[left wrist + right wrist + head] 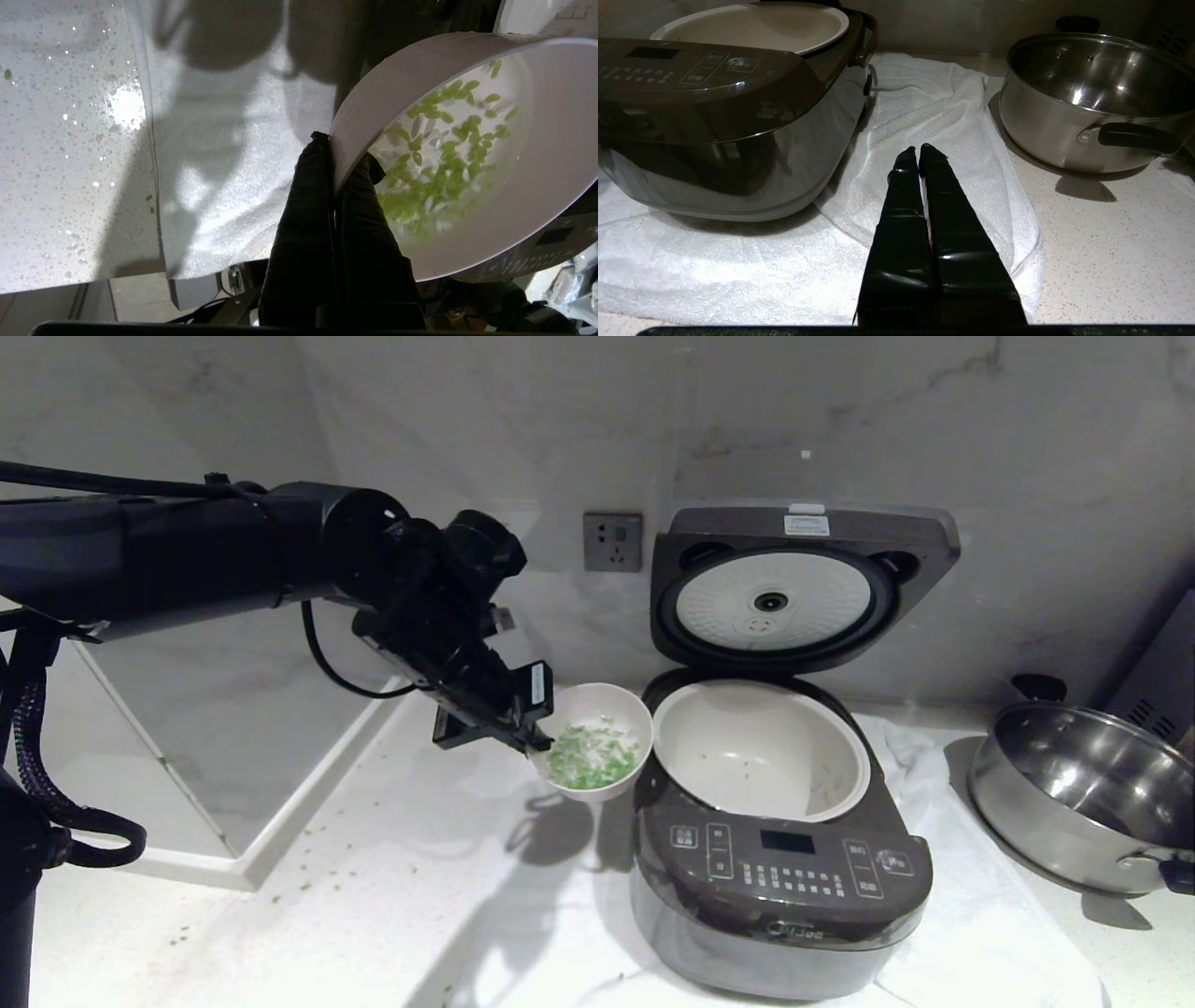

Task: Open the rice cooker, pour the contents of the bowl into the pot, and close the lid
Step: Fill a bowl with water from the tap

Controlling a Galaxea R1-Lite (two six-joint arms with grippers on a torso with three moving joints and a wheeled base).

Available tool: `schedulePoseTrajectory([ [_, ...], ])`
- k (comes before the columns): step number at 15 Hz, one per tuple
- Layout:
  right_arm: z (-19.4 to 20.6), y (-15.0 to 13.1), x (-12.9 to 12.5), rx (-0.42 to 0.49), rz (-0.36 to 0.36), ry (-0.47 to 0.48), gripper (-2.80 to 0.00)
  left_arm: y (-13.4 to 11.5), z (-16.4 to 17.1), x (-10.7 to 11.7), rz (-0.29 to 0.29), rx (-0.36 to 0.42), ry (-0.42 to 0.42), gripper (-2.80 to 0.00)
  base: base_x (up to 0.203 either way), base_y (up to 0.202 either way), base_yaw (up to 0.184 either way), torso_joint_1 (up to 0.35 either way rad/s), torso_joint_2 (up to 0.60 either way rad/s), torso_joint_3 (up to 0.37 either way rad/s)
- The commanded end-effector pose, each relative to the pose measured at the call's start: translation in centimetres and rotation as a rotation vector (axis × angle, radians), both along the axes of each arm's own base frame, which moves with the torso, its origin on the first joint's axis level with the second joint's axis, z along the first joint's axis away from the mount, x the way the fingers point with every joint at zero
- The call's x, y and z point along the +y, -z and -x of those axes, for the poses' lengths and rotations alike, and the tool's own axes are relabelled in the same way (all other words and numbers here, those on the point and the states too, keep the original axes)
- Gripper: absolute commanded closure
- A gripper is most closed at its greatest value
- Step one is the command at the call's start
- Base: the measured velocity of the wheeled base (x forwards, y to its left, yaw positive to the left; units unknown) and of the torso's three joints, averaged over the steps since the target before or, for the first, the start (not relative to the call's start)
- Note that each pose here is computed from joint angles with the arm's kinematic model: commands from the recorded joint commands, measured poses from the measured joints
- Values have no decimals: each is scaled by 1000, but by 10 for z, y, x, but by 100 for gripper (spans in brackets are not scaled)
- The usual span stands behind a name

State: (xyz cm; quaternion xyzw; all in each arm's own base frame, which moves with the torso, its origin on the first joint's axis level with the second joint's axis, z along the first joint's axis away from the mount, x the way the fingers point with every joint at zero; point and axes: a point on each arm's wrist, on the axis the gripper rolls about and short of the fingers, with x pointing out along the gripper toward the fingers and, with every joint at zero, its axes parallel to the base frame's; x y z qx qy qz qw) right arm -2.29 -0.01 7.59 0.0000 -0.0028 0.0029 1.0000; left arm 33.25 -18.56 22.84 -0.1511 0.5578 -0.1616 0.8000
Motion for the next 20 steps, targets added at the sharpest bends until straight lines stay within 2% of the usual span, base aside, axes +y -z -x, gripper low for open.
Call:
schedulePoseTrajectory([
  [1, 0, 0, 0, 2, 0, 0, 0, 4, 1, -3, -12, 22, 2, 0, 0, 0, 0, 0, 0, 0],
  [5, 0, 0, 0, 2, 0, 0, 0, 22, -4, -18, -88, 18, -7, 0, 0, 0, 0, 0, 0, 0],
  [10, 0, 0, 0, 2, 0, 0, 0, 14, -1, -21, -65, -25, 2, 0, 0, 0, 0, 0, 0, 0],
  [14, 0, 0, 0, 2, 0, 0, 0, 17, 1, -18, -90, 10, 3, 0, 0, 0, 0, 0, 0, 0],
  [18, 0, 0, 0, 2, 0, 0, 0, 9, 4, -12, -85, -7, -1, 0, 0, 0, 0, 0, 0, 0],
  [20, 0, 0, 0, 2, 0, 0, 0, 10, 7, -11, -110, 19, 1, 0, 0, 0, 0, 0, 0, 0],
])
